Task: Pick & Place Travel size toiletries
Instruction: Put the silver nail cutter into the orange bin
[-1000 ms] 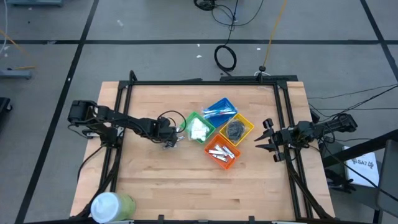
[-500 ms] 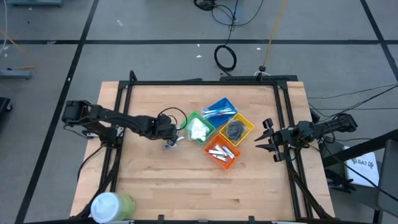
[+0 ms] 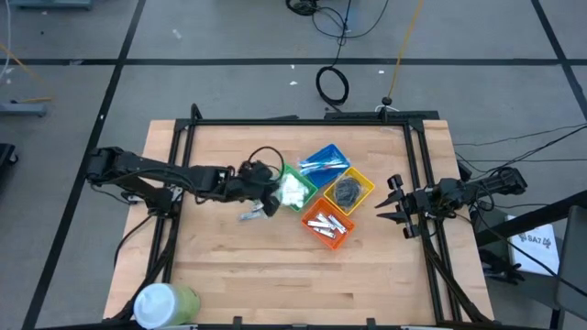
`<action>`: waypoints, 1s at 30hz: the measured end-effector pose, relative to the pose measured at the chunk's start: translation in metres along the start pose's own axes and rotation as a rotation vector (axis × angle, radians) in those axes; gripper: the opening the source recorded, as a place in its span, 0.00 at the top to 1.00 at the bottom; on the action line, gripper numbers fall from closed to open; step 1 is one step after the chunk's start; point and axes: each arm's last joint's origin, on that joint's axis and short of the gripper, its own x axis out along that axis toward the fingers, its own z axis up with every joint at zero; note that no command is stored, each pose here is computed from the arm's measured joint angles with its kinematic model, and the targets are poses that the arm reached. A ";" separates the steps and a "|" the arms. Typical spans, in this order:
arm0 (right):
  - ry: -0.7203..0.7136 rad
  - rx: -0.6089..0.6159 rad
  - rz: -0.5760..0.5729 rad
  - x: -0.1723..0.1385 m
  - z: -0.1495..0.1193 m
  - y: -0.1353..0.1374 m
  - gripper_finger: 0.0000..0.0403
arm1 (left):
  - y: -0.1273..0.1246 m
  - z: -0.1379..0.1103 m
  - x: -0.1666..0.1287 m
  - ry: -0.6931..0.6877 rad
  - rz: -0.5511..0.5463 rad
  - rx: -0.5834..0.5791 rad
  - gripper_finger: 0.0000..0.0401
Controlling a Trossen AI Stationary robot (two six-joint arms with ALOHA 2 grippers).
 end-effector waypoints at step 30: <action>0.000 0.000 0.000 0.000 0.000 0.000 0.77 | -0.079 -0.002 0.102 -0.107 -0.554 0.213 0.92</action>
